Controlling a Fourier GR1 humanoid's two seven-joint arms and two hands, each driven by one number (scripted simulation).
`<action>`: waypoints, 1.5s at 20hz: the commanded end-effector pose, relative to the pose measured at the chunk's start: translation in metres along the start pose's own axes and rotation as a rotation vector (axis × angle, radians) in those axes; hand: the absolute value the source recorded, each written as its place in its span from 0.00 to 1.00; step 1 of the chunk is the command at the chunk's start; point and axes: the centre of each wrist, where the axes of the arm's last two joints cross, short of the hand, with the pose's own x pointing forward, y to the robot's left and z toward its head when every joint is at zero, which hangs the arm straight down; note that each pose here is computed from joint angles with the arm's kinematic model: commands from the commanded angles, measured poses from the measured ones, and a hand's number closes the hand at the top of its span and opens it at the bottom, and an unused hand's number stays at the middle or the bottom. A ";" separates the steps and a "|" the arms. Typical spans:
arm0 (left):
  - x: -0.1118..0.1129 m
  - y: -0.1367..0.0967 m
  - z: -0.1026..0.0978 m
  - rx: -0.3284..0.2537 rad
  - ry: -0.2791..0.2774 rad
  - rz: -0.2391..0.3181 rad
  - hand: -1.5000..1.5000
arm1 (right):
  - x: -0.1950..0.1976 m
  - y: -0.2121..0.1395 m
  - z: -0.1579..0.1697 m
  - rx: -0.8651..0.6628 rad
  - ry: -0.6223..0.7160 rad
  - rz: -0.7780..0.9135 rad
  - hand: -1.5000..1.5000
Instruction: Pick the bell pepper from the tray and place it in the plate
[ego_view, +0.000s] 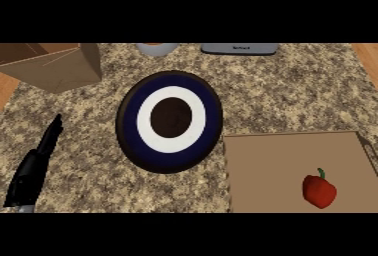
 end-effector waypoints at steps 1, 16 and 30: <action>0.009 -0.006 0.002 -0.013 -0.002 0.014 0.50 | 0.018 0.008 -0.018 0.060 0.081 0.106 0.00; 0.015 0.008 0.009 0.015 0.020 -0.014 0.50 | 0.006 0.051 -0.078 0.287 0.155 0.273 0.00; -0.002 0.004 0.021 0.024 0.026 0.000 0.50 | -0.006 0.090 -0.101 0.346 0.172 0.270 0.00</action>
